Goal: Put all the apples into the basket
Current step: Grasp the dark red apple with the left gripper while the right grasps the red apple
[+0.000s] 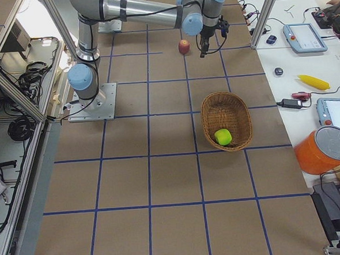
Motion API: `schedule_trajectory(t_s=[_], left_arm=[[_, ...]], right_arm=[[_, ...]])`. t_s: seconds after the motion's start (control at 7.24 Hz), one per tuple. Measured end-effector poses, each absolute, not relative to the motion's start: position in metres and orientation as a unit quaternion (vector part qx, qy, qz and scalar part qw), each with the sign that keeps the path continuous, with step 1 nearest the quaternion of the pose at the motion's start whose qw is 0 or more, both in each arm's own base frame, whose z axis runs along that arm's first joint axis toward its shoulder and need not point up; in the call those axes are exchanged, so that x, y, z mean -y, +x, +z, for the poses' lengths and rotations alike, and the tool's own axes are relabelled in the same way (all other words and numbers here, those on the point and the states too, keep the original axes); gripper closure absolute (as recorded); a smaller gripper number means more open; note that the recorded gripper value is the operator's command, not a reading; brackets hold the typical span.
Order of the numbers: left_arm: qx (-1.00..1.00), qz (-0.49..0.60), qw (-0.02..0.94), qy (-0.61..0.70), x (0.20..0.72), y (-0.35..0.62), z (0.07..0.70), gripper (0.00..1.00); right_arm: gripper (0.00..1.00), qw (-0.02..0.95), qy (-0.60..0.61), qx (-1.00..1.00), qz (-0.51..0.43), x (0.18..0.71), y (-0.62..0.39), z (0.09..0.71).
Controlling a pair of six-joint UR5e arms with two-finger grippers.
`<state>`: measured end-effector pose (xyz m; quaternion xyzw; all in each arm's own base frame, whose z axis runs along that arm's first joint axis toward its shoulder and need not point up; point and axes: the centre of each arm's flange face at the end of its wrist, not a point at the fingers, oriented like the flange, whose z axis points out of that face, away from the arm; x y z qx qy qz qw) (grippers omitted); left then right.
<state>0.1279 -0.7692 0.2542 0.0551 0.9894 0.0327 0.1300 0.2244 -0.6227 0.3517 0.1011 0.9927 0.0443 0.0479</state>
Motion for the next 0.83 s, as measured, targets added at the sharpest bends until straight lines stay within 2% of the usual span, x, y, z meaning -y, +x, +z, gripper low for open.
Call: schedule_trajectory(t_s=[0.55, 0.69, 0.83], left_arm=[[-0.985, 0.07, 0.118, 0.102, 0.768, 0.172, 0.198, 0.0], [-0.984, 0.085, 0.112, 0.106, 0.765, 0.175, 0.19, 0.29], [-0.983, 0.101, 0.105, 0.108, 0.761, 0.178, 0.186, 0.67]], right_arm=[[0.0, 0.043, 0.138, -0.987, 0.065, 0.607, 0.343, 0.264], [0.0, 0.039, 0.134, -0.988, 0.071, 0.604, 0.354, 0.25], [0.0, 0.035, 0.13, -0.988, 0.077, 0.602, 0.361, 0.237]])
